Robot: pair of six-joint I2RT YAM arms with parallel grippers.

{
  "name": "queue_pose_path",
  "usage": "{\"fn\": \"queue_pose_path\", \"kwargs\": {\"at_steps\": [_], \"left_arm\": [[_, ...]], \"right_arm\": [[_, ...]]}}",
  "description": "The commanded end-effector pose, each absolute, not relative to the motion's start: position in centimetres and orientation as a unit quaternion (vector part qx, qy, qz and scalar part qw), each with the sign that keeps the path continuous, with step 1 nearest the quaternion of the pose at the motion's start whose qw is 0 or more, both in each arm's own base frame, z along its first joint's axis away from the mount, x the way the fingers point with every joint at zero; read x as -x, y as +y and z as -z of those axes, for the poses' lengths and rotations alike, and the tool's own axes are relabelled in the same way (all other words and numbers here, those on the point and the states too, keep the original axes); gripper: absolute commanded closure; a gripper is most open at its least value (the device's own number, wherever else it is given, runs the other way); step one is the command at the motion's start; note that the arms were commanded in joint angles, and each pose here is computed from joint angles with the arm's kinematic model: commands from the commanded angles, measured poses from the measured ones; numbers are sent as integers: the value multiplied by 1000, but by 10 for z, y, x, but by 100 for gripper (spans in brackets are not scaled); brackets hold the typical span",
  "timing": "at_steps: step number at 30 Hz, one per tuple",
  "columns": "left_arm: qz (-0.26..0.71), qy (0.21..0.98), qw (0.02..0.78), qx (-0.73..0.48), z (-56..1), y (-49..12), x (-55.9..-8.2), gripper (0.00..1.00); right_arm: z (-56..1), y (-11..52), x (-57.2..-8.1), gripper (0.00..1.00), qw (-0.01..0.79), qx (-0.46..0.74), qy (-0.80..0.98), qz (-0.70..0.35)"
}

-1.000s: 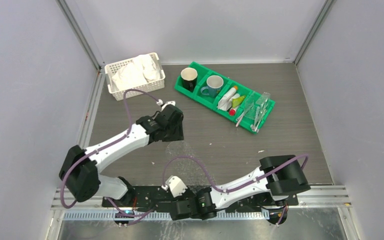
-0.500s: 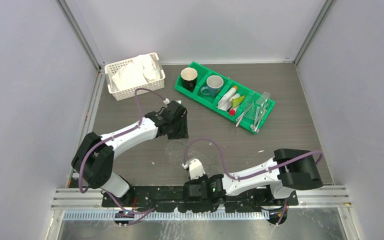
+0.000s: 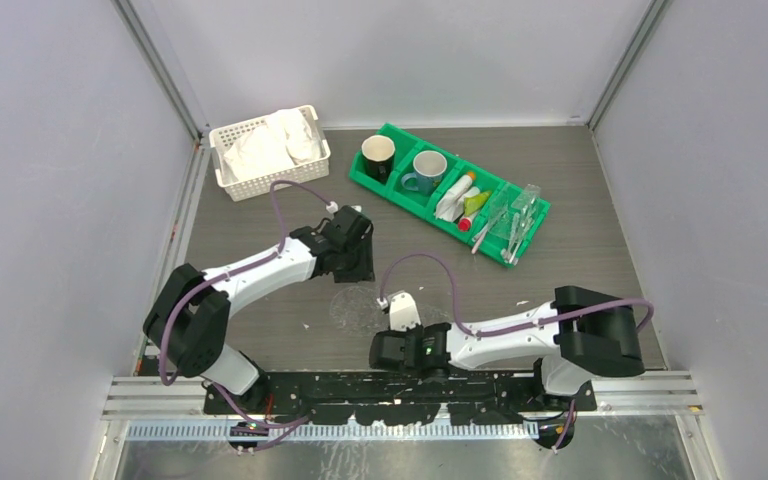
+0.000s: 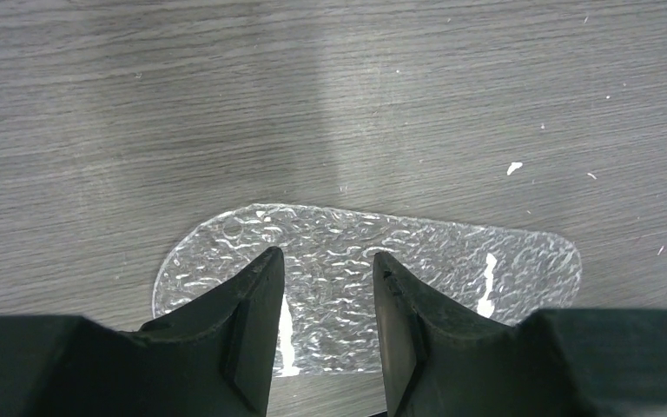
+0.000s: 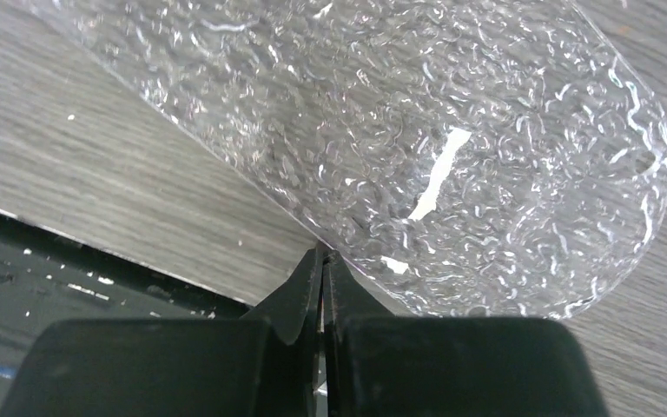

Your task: Prepare toiletry sets of a toothbrush and toothpaste on the tray

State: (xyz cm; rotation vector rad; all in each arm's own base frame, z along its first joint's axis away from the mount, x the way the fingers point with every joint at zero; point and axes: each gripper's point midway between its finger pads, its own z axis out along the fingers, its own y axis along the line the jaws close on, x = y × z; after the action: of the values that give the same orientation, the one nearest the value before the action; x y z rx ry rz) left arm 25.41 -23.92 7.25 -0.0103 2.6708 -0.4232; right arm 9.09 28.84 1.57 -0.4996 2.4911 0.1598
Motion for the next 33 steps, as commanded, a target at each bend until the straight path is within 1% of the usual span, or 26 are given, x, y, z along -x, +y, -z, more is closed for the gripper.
{"fn": "queue_pose_path", "kwargs": {"at_steps": [1, 10, 13, 15, 16, 17, 18, 19, 22, 24, 25, 27, 29, 31, 33], "left_arm": [[167, 960, 227, 0, -73, -244, -260, 57], [161, 959, 232, 10, -75, -239, -268, 57], [159, 959, 233, 10, -85, -236, -272, 57], [160, 956, 246, 7, -103, -233, -276, 57], [167, 951, 260, 8, -117, -233, -279, 57], [174, 944, 279, 10, -134, -233, -287, 56], [173, 941, 289, 14, -143, -229, -294, 55], [183, 934, 305, 21, -161, -228, -308, 54], [203, 926, 317, 40, -189, -222, -353, 48], [213, 922, 319, 49, -198, -219, -386, 47], [213, 921, 321, 53, -199, -219, -403, 47], [202, 920, 331, 56, -198, -214, -437, 49], [192, 918, 342, 59, -192, -213, -468, 51], [189, 919, 341, 62, -183, -213, -493, 53], [169, 921, 346, 60, -171, -210, -514, 61]], "right_arm": [[1, 246, -102, 94, 282, 179, 943, 8], [0, 242, -116, 94, 283, 167, 944, 14], [-16, 245, -118, 95, 299, 173, 938, 5], [-51, 252, -118, 94, 332, 166, 928, -26], [-71, 254, -117, 91, 349, 161, 922, -41], [-91, 251, -116, 84, 367, 156, 916, -55], [-110, 249, -119, 73, 382, 143, 910, -72], [-128, 243, -125, 66, 401, 129, 903, -79], [-160, 202, -159, 58, 437, 67, 896, -46], [-178, 166, -183, 49, 467, 11, 884, -6], [-188, 149, -193, 47, 483, -18, 875, 10], [-210, 113, -208, 45, 520, -85, 849, 32], [-225, 88, -216, 45, 536, -133, 833, 35], [-236, 71, -221, 48, 543, -166, 822, 31], [-242, 60, -225, 50, 540, -186, 821, 27]]}}
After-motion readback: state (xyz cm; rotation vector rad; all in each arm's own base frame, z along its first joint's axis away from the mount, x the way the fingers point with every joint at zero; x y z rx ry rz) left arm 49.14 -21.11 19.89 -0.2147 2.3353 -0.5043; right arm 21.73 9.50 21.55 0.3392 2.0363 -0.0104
